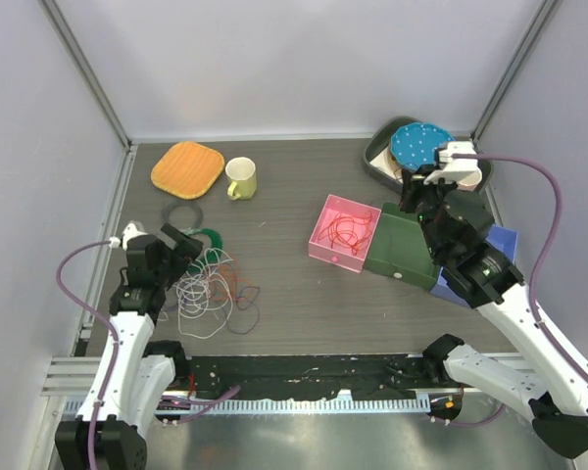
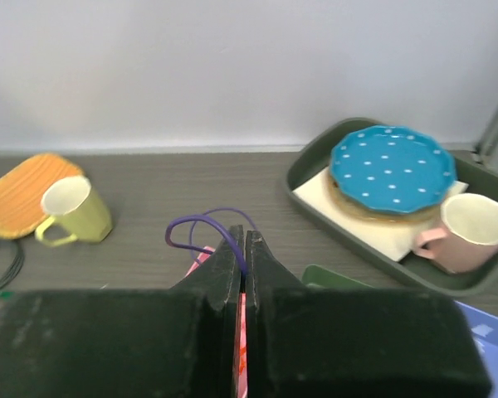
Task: Untangle the cables
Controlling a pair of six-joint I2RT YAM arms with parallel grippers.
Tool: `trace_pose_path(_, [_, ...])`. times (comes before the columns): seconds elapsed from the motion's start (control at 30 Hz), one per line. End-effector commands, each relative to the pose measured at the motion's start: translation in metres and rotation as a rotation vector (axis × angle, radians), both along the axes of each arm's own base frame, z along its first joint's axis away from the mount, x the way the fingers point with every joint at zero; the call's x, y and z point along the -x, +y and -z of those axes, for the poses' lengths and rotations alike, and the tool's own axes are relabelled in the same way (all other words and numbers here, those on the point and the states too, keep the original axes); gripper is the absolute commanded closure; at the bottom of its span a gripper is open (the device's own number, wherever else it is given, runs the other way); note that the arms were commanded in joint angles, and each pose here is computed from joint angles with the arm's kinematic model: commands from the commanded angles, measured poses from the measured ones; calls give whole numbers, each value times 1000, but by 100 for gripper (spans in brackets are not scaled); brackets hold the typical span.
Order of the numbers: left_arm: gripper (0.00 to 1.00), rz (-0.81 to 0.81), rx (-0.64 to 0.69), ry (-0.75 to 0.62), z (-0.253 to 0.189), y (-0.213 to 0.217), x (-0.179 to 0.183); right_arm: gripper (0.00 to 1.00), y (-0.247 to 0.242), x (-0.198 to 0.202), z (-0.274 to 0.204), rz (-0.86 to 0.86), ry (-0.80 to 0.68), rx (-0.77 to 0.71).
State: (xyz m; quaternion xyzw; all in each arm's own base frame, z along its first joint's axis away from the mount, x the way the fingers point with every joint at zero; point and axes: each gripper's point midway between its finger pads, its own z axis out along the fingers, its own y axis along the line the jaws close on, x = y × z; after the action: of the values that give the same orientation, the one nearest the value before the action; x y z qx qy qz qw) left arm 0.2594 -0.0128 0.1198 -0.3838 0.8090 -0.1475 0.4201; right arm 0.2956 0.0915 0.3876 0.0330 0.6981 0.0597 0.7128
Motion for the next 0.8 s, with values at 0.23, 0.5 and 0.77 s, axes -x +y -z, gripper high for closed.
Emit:
trace_pose_path(0.23, [0,334,86,-206,-45,-66,-13,99,3,13,-39,-49,-169,-220])
trace_pose_path(0.5, [0,397,120,-240,-62,-80,-13,99,-97,26,-110,518,-224,-78])
trace_pose_path(0.77, [0,444,144,-292,-80,-91,-8,99,-131,24,-124,780,-121,45])
